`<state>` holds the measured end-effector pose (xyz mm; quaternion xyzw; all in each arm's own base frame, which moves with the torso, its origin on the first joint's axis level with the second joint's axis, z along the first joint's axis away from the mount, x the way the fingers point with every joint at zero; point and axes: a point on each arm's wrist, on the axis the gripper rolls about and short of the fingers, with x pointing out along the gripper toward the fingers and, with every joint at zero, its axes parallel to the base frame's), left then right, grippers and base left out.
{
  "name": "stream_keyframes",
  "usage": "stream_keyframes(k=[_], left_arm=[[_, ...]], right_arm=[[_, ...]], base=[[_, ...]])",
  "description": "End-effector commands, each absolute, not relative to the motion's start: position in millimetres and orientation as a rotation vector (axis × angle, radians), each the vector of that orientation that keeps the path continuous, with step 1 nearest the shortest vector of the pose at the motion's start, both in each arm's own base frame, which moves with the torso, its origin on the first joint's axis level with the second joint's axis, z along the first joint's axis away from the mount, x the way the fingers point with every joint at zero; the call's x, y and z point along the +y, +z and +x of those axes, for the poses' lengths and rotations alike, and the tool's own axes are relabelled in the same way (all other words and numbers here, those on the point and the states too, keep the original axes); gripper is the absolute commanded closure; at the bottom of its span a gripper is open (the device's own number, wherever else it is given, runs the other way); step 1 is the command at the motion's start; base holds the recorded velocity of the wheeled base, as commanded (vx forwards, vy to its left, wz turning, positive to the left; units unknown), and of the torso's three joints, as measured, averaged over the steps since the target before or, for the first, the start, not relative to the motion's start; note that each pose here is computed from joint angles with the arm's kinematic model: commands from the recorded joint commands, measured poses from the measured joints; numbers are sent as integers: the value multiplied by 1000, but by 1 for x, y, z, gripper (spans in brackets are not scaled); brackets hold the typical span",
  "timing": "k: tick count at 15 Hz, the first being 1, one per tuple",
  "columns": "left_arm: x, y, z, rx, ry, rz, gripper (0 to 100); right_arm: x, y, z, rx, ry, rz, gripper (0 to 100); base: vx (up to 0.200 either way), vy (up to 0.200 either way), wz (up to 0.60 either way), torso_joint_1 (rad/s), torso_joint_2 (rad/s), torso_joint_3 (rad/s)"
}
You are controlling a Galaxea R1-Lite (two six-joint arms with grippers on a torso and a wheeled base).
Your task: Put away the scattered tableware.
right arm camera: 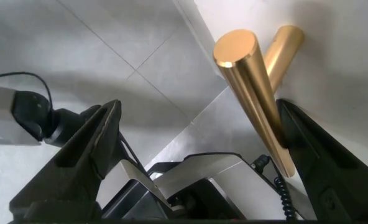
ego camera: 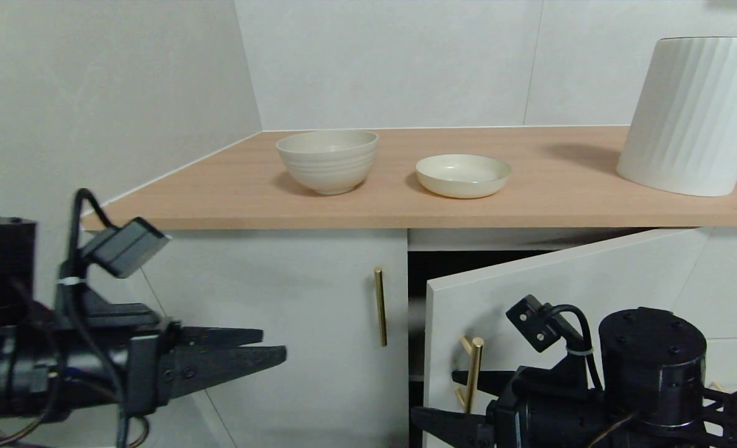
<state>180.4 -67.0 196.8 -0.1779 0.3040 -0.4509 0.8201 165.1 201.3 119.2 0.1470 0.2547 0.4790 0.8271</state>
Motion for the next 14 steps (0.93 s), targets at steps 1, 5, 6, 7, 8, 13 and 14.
stream_keyframes(k=[1, 5, 6, 7, 8, 13, 14], left_arm=[[-105, 152, 222, 822, -1019, -416, 0], [-120, 139, 231, 823, -1049, -422, 100], [-120, 138, 232, 825, -1048, -427, 100], [-122, 140, 234, 814, -1052, -427, 100], [-124, 140, 238, 786, -1061, -421, 100], [-163, 103, 266, 700, -1110, -368, 100], [-171, 96, 271, 665, -1081, -353, 100]], right_arm=[[201, 120, 165, 536, 1016, 313, 0], [201, 120, 165, 534, 1016, 313, 0], [201, 120, 165, 536, 1016, 313, 0], [202, 120, 165, 537, 1015, 312, 0], [202, 120, 166, 536, 1016, 313, 0], [202, 119, 166, 542, 1014, 311, 0], [202, 119, 166, 540, 1014, 311, 0]], base=[[0, 0, 0, 0, 0, 0], [0, 0, 0, 0, 0, 0], [0, 0, 0, 0, 0, 0], [0, 0, 0, 0, 0, 0], [0, 0, 0, 0, 0, 0], [0, 0, 0, 0, 0, 0], [0, 0, 0, 0, 0, 0]])
